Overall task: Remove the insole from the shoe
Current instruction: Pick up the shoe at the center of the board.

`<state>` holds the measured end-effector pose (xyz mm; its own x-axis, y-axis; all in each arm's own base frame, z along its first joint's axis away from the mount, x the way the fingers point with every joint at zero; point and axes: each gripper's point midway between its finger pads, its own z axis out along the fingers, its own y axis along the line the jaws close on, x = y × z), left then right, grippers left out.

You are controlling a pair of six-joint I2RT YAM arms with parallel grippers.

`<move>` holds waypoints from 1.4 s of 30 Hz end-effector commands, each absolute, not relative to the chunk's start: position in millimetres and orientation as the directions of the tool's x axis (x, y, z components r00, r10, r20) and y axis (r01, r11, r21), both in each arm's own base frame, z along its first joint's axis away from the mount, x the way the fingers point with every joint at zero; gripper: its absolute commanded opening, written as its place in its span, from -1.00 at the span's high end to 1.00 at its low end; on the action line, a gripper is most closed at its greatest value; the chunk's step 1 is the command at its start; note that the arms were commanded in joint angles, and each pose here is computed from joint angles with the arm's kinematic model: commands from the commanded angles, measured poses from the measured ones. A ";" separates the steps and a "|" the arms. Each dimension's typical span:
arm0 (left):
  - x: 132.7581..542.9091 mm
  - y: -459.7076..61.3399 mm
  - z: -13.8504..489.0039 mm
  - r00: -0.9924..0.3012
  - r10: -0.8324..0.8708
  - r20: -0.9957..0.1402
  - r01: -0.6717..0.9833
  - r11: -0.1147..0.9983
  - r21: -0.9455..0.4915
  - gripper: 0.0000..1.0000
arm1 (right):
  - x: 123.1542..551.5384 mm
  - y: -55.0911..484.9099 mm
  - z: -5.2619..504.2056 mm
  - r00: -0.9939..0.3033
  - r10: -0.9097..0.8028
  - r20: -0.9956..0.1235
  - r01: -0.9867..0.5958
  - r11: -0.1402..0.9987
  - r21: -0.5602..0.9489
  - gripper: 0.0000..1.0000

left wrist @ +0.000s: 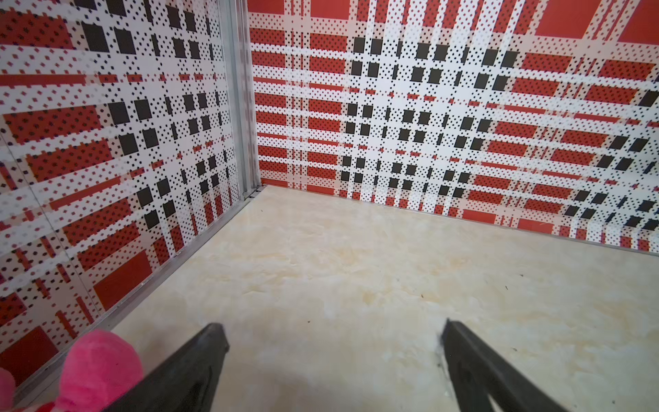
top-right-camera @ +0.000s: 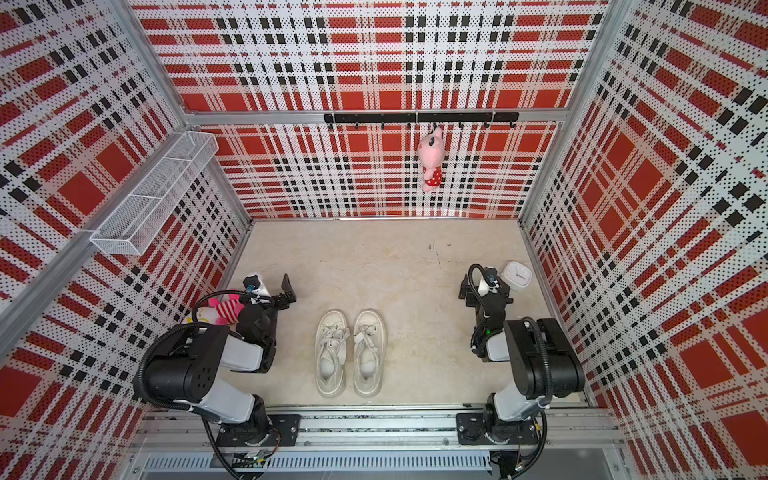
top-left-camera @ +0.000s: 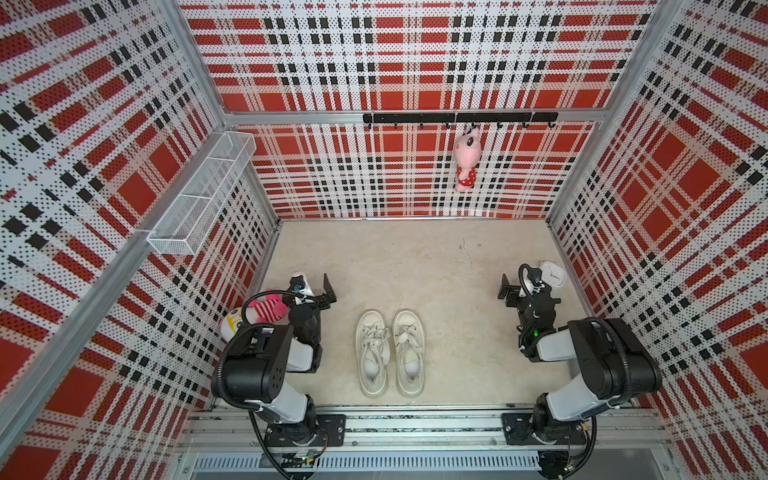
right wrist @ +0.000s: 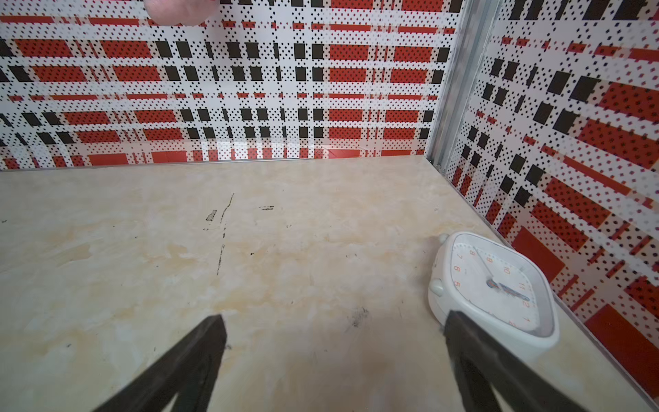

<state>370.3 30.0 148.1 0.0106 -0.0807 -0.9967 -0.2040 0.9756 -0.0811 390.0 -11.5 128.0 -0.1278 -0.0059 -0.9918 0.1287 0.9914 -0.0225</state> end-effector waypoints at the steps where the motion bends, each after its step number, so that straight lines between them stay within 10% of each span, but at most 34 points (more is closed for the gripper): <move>1: 373.5 31.9 158.7 0.049 -0.065 -0.997 -0.202 0.977 -0.073 -0.96 | 389.6 -13.0 130.8 -0.119 -0.010 -0.993 0.130 0.991 -0.026 -1.00; 42: 363.3 21.7 184.2 0.080 -0.029 -0.996 -0.178 0.983 -0.043 -0.96 | 376.5 -11.2 158.5 -0.069 -0.013 -0.998 0.119 0.993 -0.021 -1.00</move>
<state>366.4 27.1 170.1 0.0591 -0.0642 -0.9962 -0.1916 0.9787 -0.0744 382.3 -10.6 137.3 -0.1139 -0.0056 -0.9935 0.1214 0.9924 -0.0195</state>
